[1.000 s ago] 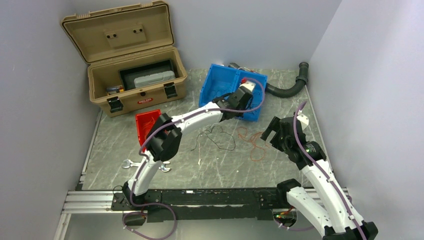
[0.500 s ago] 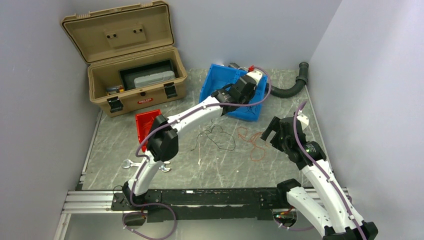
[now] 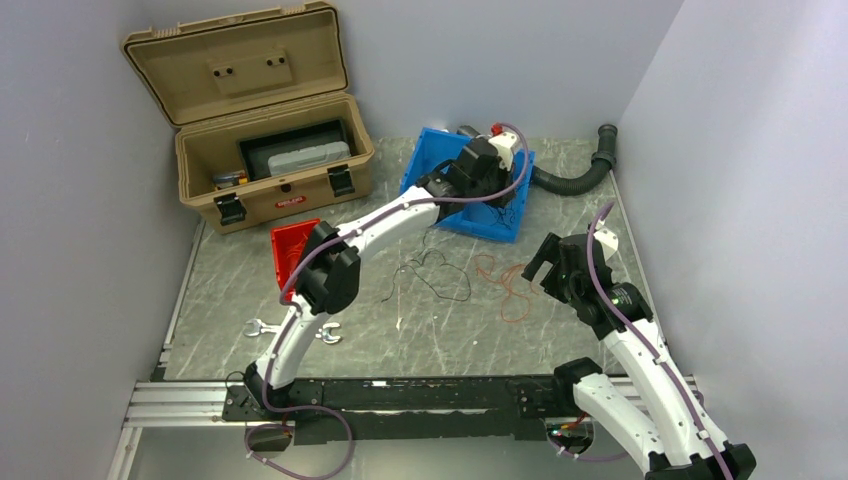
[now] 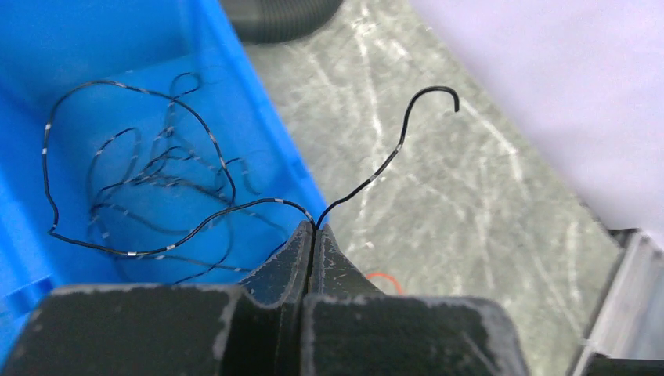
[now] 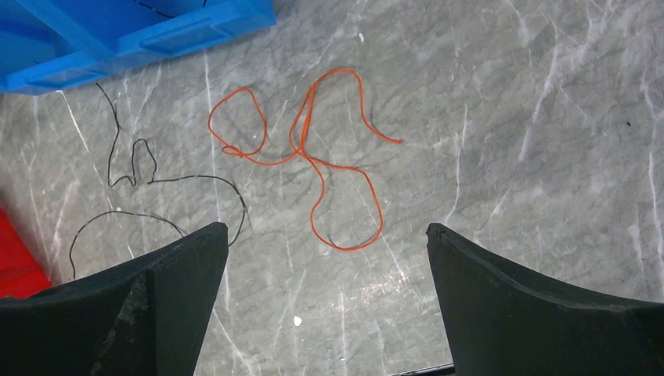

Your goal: Untangle the cables

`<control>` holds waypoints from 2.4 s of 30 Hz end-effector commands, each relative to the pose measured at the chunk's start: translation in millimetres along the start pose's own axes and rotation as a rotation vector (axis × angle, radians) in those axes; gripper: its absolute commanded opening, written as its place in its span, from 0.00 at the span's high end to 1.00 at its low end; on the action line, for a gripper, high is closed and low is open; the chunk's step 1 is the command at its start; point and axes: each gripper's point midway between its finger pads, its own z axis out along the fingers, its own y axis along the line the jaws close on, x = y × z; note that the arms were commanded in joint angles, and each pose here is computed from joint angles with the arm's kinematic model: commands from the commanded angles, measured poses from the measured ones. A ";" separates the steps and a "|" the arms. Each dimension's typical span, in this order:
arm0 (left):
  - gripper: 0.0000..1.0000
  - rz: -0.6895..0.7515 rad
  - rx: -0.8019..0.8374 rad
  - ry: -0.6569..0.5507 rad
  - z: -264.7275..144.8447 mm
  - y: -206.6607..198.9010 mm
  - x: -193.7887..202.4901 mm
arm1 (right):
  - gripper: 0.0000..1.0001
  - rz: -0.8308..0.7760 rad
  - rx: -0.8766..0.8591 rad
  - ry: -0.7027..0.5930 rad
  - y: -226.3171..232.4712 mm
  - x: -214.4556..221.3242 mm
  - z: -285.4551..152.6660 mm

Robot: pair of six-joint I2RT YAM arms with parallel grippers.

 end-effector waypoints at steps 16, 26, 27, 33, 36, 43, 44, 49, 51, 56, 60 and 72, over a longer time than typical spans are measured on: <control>1.00 -0.257 0.033 -0.017 35.2 61.2 3.4 | 0.00 0.013 -0.005 -0.029 2.5 -5.8 4.6; 0.80 -0.215 -0.073 0.045 62.7 87.2 42.9 | 0.00 -0.010 -0.001 0.003 4.4 0.6 14.8; 0.73 -0.203 -0.067 0.039 59.7 83.1 37.4 | 0.00 -0.016 0.004 0.020 3.8 4.6 18.6; 0.46 -0.059 -0.052 -0.023 33.5 39.9 -0.2 | 0.00 -0.043 -0.021 0.159 7.8 34.9 50.5; 0.35 -0.017 -0.062 -0.034 19.2 26.2 -10.5 | 0.00 -0.036 -0.046 0.197 9.8 42.9 66.1; 0.19 0.042 -0.061 -0.072 -29.4 7.5 -41.8 | 0.00 0.024 0.010 0.272 -6.4 53.1 98.5; 0.17 0.057 -0.056 -0.076 -37.0 3.1 -46.0 | 0.00 0.046 0.002 0.290 -7.9 54.8 101.4; 0.13 0.078 -0.083 -0.150 -91.8 -2.3 -76.9 | 0.00 0.024 -0.025 0.297 -4.3 51.2 112.8; 0.10 0.082 -0.084 -0.170 -110.8 -1.7 -73.9 | 0.00 -0.033 0.004 0.300 0.0 52.2 115.7; 0.07 0.081 -0.108 -0.203 -158.8 0.7 -75.3 | 0.00 -0.048 -0.044 0.337 19.7 58.1 123.7; 0.07 0.052 -0.128 -0.222 -200.3 4.5 -69.7 | 0.00 -0.036 -0.091 0.337 37.6 58.9 127.8; 0.10 -0.042 -0.100 -0.262 -295.9 10.5 -19.0 | 0.00 -0.192 0.009 0.300 63.5 60.0 141.7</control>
